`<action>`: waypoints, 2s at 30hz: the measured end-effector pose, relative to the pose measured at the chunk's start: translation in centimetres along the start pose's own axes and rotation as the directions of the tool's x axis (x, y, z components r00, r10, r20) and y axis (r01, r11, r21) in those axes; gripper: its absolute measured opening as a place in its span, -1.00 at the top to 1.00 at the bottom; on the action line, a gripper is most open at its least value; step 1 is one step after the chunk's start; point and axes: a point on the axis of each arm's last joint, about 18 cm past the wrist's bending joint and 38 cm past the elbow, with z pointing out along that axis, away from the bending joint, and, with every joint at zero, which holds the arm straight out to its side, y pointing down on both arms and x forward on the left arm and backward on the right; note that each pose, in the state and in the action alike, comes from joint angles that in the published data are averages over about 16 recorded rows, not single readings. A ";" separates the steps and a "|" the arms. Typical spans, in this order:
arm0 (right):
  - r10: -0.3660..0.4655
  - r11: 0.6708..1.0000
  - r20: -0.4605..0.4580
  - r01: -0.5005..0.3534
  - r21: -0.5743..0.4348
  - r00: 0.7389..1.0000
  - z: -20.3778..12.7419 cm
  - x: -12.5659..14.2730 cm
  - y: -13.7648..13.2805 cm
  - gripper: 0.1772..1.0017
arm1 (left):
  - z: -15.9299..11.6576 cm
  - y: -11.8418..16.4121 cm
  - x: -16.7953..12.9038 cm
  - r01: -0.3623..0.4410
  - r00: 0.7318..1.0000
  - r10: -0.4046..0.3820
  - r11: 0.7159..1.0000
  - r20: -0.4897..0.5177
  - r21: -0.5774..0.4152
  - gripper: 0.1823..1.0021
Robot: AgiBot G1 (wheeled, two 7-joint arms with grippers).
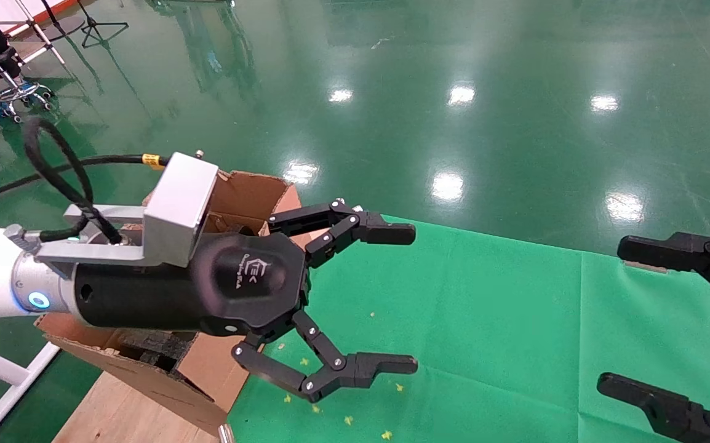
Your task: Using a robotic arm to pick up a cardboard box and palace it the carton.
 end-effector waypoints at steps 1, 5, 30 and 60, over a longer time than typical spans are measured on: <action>0.000 1.000 0.000 0.000 0.000 1.000 0.0 0.0 0.0 -1.00 | 0.0 0.0 0.0 0.000 1.000 0.000 1.000 0.000 0.000 -1.00; 0.000 1.000 0.000 0.000 0.000 1.000 0.0 0.0 0.0 -1.00 | 0.0 0.0 -0.1 0.001 1.000 -0.001 1.000 0.002 -0.002 -1.00; 0.000 1.000 0.000 0.000 0.000 1.000 0.0 0.0 0.0 -1.00 | 0.0 0.1 -0.1 0.003 1.000 -0.003 1.000 0.004 -0.004 -1.00; 0.000 1.000 0.000 0.000 0.000 1.000 0.0 0.0 0.0 -1.00 | 0.0 0.1 -0.2 0.002 1.000 -0.002 1.000 0.005 -0.005 -1.00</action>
